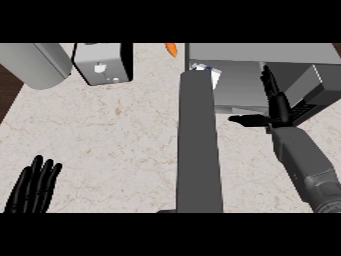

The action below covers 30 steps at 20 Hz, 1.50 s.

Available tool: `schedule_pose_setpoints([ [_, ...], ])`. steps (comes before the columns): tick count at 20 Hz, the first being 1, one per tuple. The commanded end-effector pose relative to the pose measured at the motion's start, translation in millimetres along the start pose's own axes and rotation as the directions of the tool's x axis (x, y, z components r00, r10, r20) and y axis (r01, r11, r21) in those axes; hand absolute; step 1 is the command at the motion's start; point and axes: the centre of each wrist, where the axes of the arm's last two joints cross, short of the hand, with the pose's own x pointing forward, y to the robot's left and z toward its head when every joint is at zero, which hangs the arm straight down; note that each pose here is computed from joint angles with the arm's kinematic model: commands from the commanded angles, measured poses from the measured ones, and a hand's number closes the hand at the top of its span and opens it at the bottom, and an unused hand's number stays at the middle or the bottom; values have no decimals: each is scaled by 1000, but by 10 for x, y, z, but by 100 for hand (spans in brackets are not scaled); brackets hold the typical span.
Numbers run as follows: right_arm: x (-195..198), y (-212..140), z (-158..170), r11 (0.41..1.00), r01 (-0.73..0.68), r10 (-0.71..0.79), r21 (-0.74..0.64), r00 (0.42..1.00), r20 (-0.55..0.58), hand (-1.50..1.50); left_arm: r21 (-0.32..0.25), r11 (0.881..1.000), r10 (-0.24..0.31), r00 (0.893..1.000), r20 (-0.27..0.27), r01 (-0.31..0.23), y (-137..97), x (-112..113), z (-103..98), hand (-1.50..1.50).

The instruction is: Pick up the milk, place it into the microwave and close the microwave

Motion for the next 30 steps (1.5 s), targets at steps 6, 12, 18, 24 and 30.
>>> schedule_pose_setpoints([
  [6, -479, 259, 841, 987, 157, -158, -17, 982, -107, -150, -69, 998, 14, 1000, -17, -16, 11, 31, 30, -150],
  [12, -625, 130, 1201, 971, 238, -237, 0, 966, -106, -150, -187, 978, 82, 995, -49, -90, -117, -229, -16, -150],
  [18, -774, -21, 1720, 946, 321, -315, 36, 942, -112, -150, -336, 941, 14, 999, -44, -28, -189, -180, -111, 150],
  [24, -752, -156, 2135, 937, 346, -344, 37, 937, -54, -150, -354, 932, 52, 995, -83, -78, -288, -369, -424, 150],
  [30, -630, -489, 2324, 940, 340, -339, 27, 940, -35, -150, -460, 887, 9, 998, -64, -37, -583, -417, -606, 150],
])
